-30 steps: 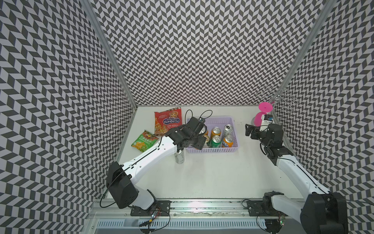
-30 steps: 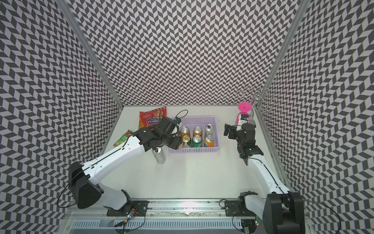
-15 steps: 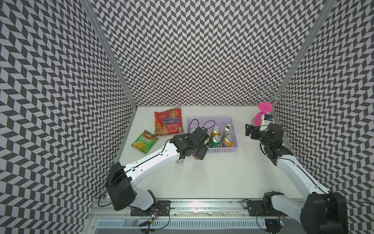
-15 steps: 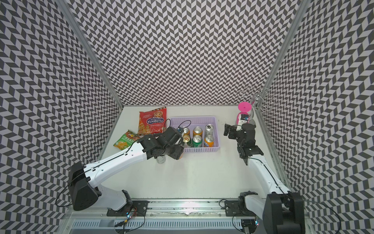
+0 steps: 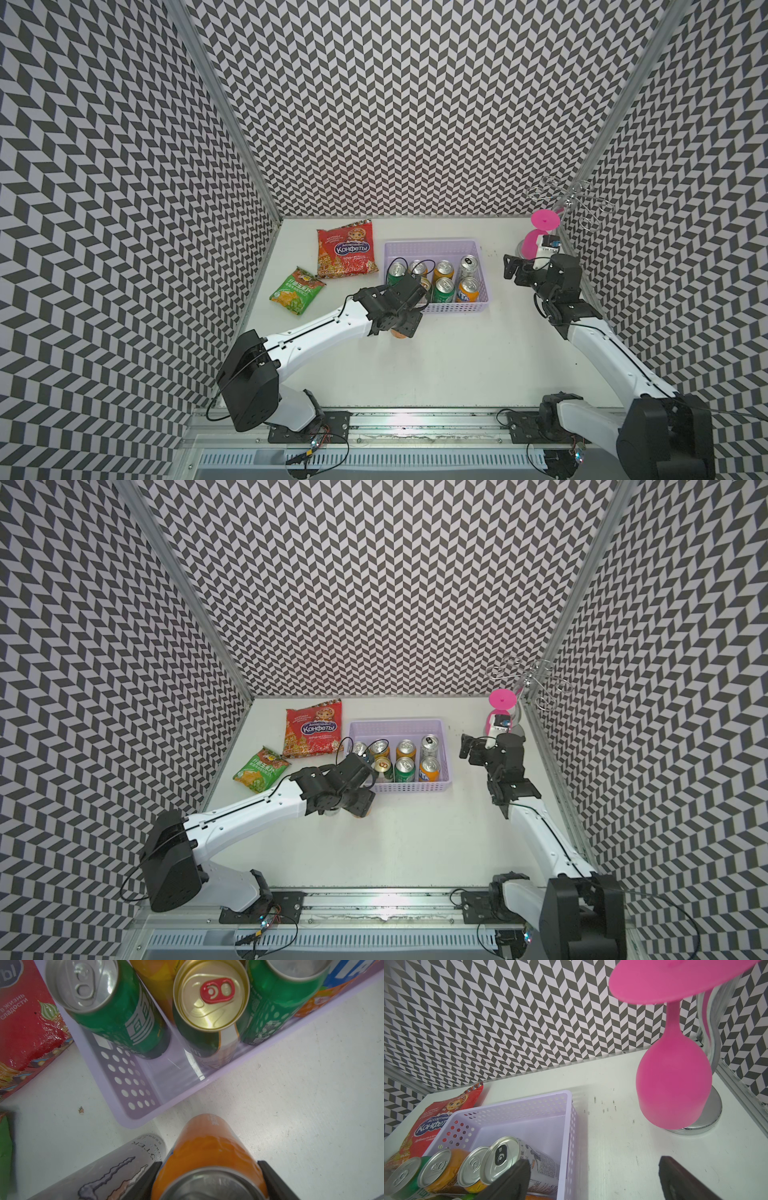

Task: Take out the drinks from the basket
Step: Place the drink at the center of the board.

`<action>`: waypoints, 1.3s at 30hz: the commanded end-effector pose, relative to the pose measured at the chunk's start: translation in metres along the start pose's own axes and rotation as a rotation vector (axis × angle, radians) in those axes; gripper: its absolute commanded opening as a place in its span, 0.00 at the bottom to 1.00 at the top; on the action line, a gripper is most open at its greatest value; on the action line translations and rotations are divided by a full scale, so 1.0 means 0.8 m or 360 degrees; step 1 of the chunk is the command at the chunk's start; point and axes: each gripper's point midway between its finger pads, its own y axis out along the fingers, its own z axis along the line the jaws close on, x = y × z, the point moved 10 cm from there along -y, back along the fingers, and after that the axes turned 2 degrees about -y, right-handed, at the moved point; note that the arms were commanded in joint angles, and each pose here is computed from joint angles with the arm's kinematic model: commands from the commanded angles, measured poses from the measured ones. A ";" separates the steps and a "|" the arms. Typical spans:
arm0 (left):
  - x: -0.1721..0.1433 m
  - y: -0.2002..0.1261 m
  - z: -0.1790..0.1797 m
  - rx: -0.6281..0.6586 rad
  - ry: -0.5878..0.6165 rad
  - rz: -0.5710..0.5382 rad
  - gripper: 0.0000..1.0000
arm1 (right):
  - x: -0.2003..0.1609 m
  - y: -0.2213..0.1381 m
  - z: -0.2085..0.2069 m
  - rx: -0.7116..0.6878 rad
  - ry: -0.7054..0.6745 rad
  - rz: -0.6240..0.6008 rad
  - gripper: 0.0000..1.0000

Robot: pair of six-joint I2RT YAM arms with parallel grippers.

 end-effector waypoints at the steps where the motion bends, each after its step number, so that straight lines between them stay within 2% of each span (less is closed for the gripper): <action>1: 0.018 -0.002 -0.005 -0.0004 -0.0060 -0.0183 0.56 | 0.010 -0.006 0.002 0.0021 -0.0003 -0.0094 1.00; 19: 0.002 0.035 -0.006 0.0056 -0.0042 -0.0107 0.60 | 0.009 -0.004 0.002 0.0024 -0.0007 -0.0089 1.00; 30: -0.002 0.041 -0.003 0.0104 -0.0036 -0.0100 0.71 | 0.007 -0.002 0.002 0.0036 -0.0005 -0.0074 0.99; 39: 0.009 0.025 -0.002 0.0106 -0.0020 -0.0164 0.83 | 0.006 0.003 0.006 0.0119 -0.0028 -0.0055 0.99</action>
